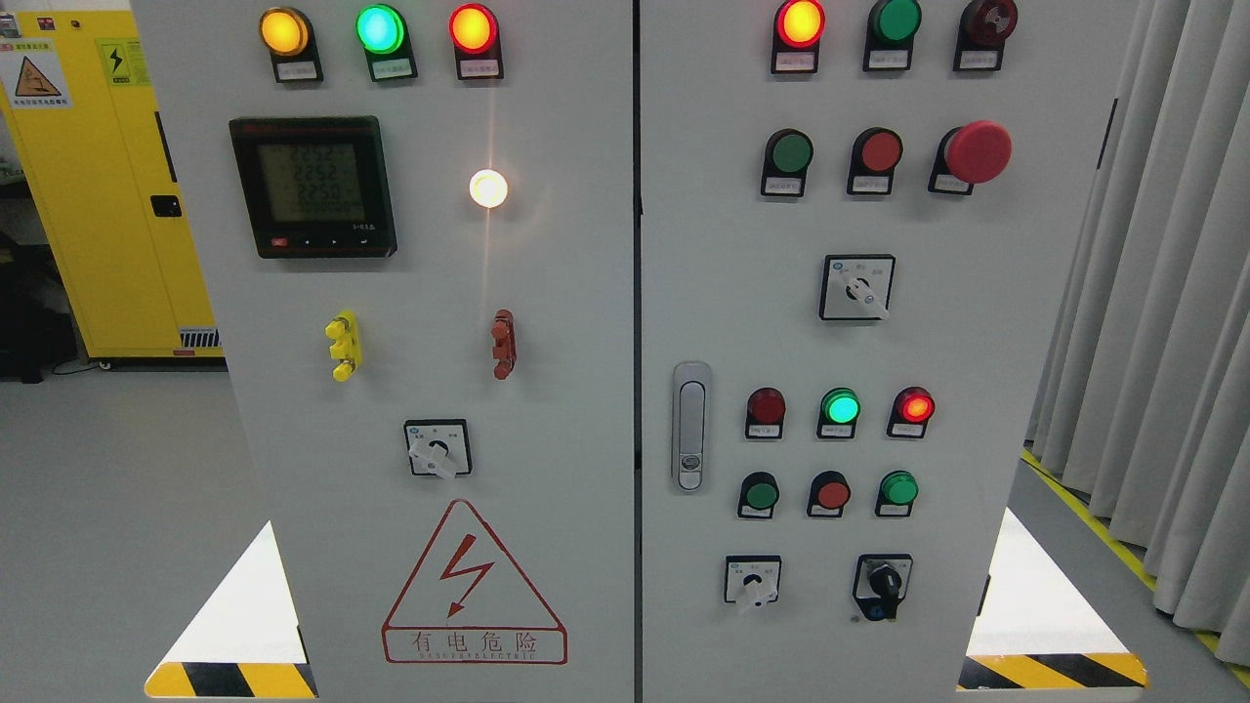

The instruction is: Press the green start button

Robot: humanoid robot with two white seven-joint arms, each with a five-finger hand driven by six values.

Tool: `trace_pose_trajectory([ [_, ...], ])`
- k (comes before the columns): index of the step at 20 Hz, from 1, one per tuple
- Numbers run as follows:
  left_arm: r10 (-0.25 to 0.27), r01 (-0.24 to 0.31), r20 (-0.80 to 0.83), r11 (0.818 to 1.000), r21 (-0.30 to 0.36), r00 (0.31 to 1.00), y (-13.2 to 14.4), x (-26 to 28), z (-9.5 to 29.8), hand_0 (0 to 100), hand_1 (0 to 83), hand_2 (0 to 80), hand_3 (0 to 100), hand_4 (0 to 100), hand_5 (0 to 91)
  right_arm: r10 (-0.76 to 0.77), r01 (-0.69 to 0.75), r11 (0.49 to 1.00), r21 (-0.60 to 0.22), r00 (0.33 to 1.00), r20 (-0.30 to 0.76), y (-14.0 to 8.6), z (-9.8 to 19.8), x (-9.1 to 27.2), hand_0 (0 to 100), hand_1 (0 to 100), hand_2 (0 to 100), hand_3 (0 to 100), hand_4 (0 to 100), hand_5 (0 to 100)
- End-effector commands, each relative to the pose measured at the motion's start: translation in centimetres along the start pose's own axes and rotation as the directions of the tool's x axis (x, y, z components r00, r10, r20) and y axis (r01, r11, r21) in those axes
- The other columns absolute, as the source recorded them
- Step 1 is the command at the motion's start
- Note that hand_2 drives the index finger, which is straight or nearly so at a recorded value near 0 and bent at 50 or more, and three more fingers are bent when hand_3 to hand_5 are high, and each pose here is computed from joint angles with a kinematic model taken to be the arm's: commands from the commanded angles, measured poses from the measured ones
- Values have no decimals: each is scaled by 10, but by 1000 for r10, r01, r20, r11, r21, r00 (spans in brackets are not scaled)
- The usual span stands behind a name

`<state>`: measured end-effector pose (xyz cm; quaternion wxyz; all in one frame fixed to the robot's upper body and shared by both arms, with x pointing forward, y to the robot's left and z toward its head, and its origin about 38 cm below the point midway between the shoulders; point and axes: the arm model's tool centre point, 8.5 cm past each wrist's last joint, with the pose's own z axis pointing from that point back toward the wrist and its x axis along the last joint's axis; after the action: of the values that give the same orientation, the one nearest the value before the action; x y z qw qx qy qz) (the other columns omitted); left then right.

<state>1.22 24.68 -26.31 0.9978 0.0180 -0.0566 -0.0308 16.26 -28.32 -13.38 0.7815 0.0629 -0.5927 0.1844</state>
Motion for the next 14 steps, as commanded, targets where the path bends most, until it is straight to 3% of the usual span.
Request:
trace_pose_trajectory([
  [1,4,-3,29,999,-37,1000,-23,12,-1,120,556,0,0,0,0,189,-188,981,-40,904,382,-20,-33,122,176,458,0,292,365,288],
  [2,4,-3,29,999,-38,1000,-24,12,-1,120,556,0,0,0,0,221,-223,974,-43,886,408,-22,-35,133,173,469,0,301,375,295],
  [3,5,-4,28,999,-45,1000,-29,12,-1,120,556,0,0,0,0,252,-258,965,-44,867,430,-21,-38,144,163,527,0,444,499,415],
  [5,7,-5,27,998,-55,1000,-35,11,-1,120,556,0,0,0,0,333,-337,938,-79,814,476,-30,-47,169,191,584,0,624,699,624],
  [8,8,-6,31,998,-65,999,-42,13,-1,120,556,0,0,0,0,456,-470,876,-113,728,512,-38,-67,199,193,641,0,763,829,757],
  [10,9,-7,33,998,-69,999,-44,14,-1,120,556,0,0,0,0,527,-540,828,-153,655,541,-42,-71,218,135,667,0,796,867,837],
  [14,6,-4,34,998,-69,999,-44,15,-1,120,556,0,0,0,0,628,-632,741,-229,529,571,-45,-70,257,102,668,0,812,870,881],
])
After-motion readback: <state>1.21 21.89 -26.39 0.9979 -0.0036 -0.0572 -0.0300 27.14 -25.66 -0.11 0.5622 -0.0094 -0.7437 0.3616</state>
